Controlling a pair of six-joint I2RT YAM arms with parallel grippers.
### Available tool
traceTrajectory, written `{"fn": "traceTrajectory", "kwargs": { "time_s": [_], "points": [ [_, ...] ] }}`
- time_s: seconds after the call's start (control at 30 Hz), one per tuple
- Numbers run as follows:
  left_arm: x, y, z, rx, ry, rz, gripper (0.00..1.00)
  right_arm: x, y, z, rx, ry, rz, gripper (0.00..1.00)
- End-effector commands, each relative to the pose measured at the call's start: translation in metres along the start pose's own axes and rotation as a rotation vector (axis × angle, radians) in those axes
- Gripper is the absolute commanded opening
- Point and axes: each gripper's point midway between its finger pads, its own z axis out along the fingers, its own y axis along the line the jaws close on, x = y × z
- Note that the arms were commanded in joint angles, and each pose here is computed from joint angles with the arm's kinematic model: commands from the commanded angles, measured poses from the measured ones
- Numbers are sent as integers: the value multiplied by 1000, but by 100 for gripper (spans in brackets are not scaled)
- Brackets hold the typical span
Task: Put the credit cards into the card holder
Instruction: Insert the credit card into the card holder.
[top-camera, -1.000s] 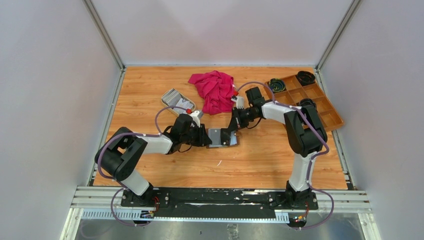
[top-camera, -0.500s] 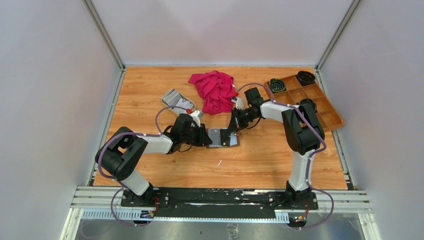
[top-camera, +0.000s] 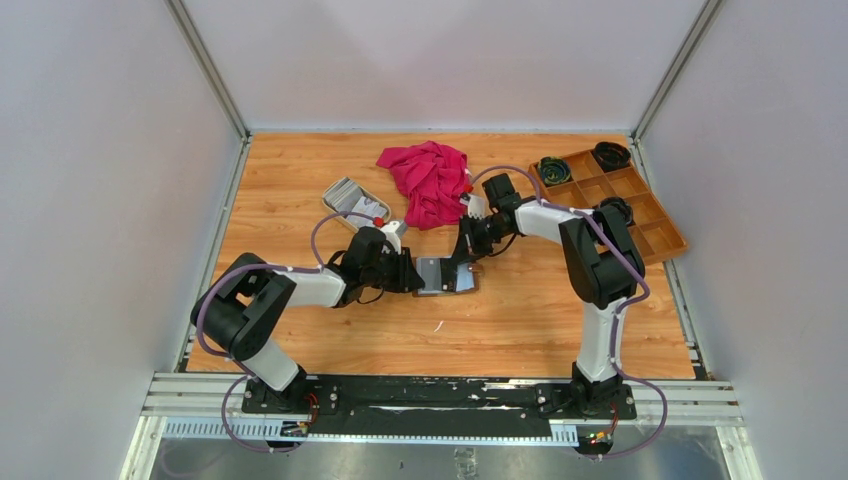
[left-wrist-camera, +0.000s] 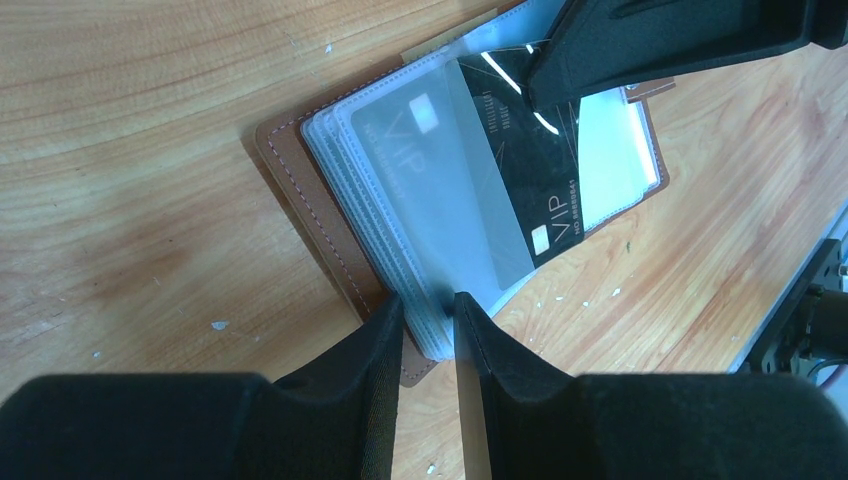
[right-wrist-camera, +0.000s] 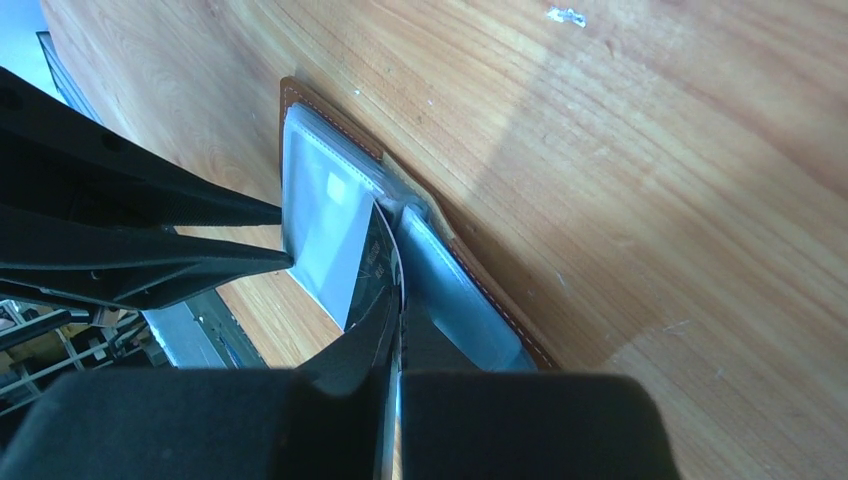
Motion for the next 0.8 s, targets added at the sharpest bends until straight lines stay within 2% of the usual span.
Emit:
{"fn": "traceTrajectory", "kwargs": {
  "time_s": [0.0,0.77],
  "points": [
    [23,10,4,-31,82,-5,29,24,-17,17,88,85,51,0],
    [24,11,6,-30,93,-7,30,24,1,28,-21,117,45,0]
  ]
}}
